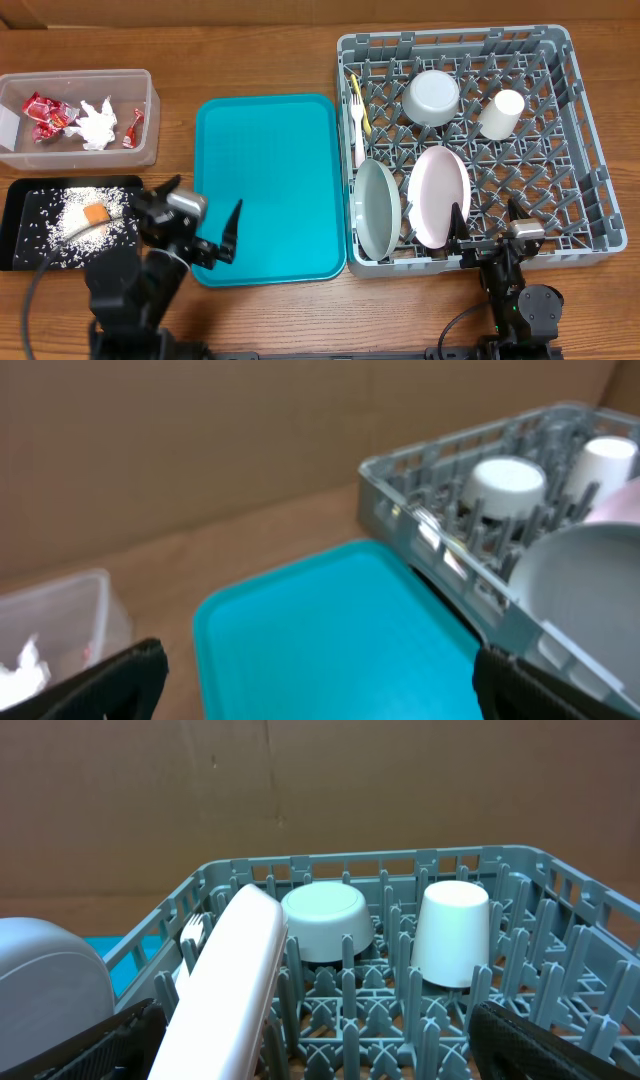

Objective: Sort waste into correct bins and load items into the dishwasher rack

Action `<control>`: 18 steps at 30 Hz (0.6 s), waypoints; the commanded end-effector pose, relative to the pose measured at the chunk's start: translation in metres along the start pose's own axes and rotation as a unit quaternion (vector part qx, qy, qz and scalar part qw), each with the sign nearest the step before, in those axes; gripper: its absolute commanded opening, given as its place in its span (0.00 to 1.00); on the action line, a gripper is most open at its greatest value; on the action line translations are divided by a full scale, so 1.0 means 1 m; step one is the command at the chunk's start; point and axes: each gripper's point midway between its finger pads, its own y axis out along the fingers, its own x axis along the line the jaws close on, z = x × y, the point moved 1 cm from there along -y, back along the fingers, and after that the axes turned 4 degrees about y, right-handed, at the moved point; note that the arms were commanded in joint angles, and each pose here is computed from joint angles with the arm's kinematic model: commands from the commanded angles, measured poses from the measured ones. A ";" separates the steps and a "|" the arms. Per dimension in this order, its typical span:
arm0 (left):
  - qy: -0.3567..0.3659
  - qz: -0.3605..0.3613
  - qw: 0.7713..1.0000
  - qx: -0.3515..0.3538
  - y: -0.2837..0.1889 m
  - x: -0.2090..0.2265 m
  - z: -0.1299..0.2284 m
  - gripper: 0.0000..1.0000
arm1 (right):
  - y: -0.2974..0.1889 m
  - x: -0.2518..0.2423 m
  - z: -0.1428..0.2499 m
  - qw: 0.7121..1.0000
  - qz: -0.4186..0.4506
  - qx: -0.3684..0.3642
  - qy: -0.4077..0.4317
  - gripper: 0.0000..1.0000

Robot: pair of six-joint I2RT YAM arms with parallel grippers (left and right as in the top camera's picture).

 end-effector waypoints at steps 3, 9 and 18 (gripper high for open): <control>-0.010 0.002 0.999 -0.046 0.004 -0.013 0.032 1.00 | 0.000 0.000 0.002 1.000 0.001 -0.001 -0.004 1.00; -0.046 -0.038 0.993 -0.104 0.008 -0.008 0.057 1.00 | 0.000 0.000 0.002 1.000 0.001 -0.001 -0.004 1.00; -0.069 -0.068 0.987 -0.131 0.007 -0.003 0.075 1.00 | 0.000 0.000 0.002 1.000 0.001 -0.001 -0.004 1.00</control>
